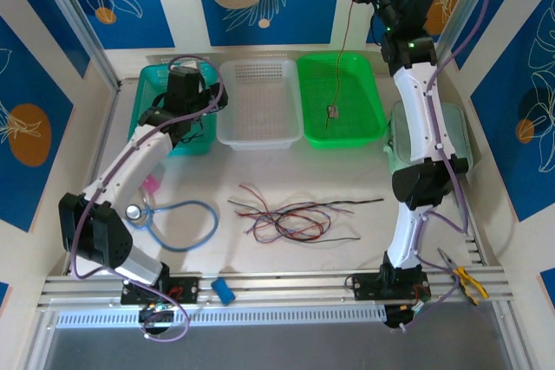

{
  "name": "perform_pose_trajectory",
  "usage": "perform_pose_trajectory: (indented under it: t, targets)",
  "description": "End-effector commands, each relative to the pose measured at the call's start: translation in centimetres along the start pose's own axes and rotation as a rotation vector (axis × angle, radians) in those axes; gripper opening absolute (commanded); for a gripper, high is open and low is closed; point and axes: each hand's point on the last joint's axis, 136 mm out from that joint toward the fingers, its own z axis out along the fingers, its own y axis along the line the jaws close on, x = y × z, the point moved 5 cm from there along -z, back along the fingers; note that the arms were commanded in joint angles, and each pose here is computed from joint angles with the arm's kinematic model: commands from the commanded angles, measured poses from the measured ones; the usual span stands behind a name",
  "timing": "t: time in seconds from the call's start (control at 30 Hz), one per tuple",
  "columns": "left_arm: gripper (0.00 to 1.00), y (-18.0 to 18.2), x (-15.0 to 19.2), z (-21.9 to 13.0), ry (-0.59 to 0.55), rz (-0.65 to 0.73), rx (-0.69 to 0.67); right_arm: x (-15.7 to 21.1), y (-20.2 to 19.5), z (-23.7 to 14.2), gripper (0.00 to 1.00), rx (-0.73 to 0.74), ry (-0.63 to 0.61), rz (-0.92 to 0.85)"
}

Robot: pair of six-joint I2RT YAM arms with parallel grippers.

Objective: Untangle the cables

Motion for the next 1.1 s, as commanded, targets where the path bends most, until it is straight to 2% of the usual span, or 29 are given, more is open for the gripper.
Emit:
perform_pose_trajectory:
  t: [0.0, 0.17, 0.37, 0.53, 0.6, 0.9, 1.07]
  targets:
    - [0.76, -0.8, -1.0, -1.7, 0.006, 0.042, 0.027, 1.1, -0.7, -0.4, 0.0, 0.075, 0.06, -0.011]
    - [0.77, -1.1, -0.8, -3.2, -0.013, 0.027, 0.051, 9.1, -0.9, -1.5, 0.0, 0.193, 0.315, 0.051]
    - [0.77, -1.5, 1.1, -4.0, 0.002, 0.033, 0.051, 20.0, -2.1, -3.0, 0.0, 0.28, 0.597, 0.138]
    - [0.78, -2.4, 2.9, -4.2, 0.035, 0.064, 0.066, 27.3, -4.3, -4.3, 0.0, 0.432, 0.9, 0.313]
    - [0.78, -2.4, 3.5, -4.3, 0.05, 0.071, 0.067, 29.6, -4.5, -5.0, 0.0, 0.45, 0.986, 0.377]
    - [0.79, -2.8, 6.0, -5.1, 0.076, 0.076, 0.065, 37.4, -6.0, -7.5, 0.0, 0.581, 1.169, 0.435]
    - [0.79, -2.7, 7.0, -5.1, 0.095, 0.095, 0.055, 39.9, -6.0, -8.1, 0.0, 0.591, 1.255, 0.529]
